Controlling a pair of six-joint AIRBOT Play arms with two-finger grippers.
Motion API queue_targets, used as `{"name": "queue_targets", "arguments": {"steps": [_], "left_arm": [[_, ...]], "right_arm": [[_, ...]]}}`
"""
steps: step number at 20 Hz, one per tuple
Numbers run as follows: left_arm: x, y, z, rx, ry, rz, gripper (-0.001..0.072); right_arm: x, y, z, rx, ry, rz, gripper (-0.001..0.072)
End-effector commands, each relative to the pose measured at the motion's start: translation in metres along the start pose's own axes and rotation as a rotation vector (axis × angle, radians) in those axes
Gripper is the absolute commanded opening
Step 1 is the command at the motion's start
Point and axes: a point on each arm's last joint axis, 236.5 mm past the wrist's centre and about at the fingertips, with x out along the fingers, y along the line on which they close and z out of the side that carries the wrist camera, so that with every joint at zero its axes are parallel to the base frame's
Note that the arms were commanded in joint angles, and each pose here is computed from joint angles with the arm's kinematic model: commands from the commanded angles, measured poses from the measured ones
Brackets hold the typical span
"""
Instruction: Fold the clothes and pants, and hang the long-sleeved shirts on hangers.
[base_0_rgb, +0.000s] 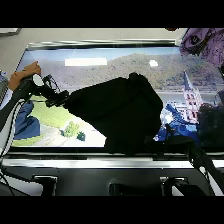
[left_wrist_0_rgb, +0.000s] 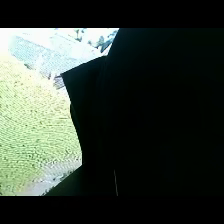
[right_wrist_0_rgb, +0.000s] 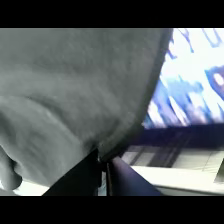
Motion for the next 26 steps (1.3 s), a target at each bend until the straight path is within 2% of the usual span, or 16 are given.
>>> {"name": "queue_targets", "arguments": {"steps": [1, 3, 6, 9, 12, 16, 20, 23, 26], "left_arm": [[-0.013, -0.003, 0.004, 0.008, -0.028, -0.011, 0.0017], [-0.048, -0.012, 0.019, 0.057, -0.105, -0.035, 0.0017], [-0.145, -0.035, 0.045, 0.181, -0.317, -0.094, 0.0017], [-0.278, -0.053, 0.045, 0.28, -0.607, -0.139, 0.0017], [-0.398, -0.046, 0.004, 0.307, -0.877, -0.13, 0.0017], [-0.506, -0.023, -0.082, 0.322, -1.15, -0.11, 0.0016], [-0.562, -0.009, -0.151, 0.332, -1.318, -0.13, 0.0016], [-0.562, 0.0, -0.153, 0.29, -1.321, -0.115, 0.0015], [-0.503, 0.003, -0.114, 0.229, -1.145, -0.094, 0.0015]], "right_arm": [[-0.018, 0.042, 0.037, -0.096, -0.085, 0.068, 0.0027], [-0.065, 0.103, 0.081, -0.263, -0.21, 0.106, 0.0027], [-0.171, 0.203, 0.126, -0.507, -0.447, 0.142, 0.0027], [-0.294, 0.278, 0.121, -0.721, -0.679, 0.115, 0.0028], [-0.407, 0.322, 0.074, -0.876, -0.906, 0.099, 0.0028], [-0.509, 0.33, -0.012, -0.914, -1.157, 0.152, 0.0027], [-0.545, 0.32, -0.063, -0.866, -1.26, 0.242, 0.0028], [-0.547, 0.317, -0.044, -0.806, -1.276, 0.222, 0.0028], [-0.511, 0.32, 0.022, -0.726, -1.173, 0.149, 0.0028]]}}
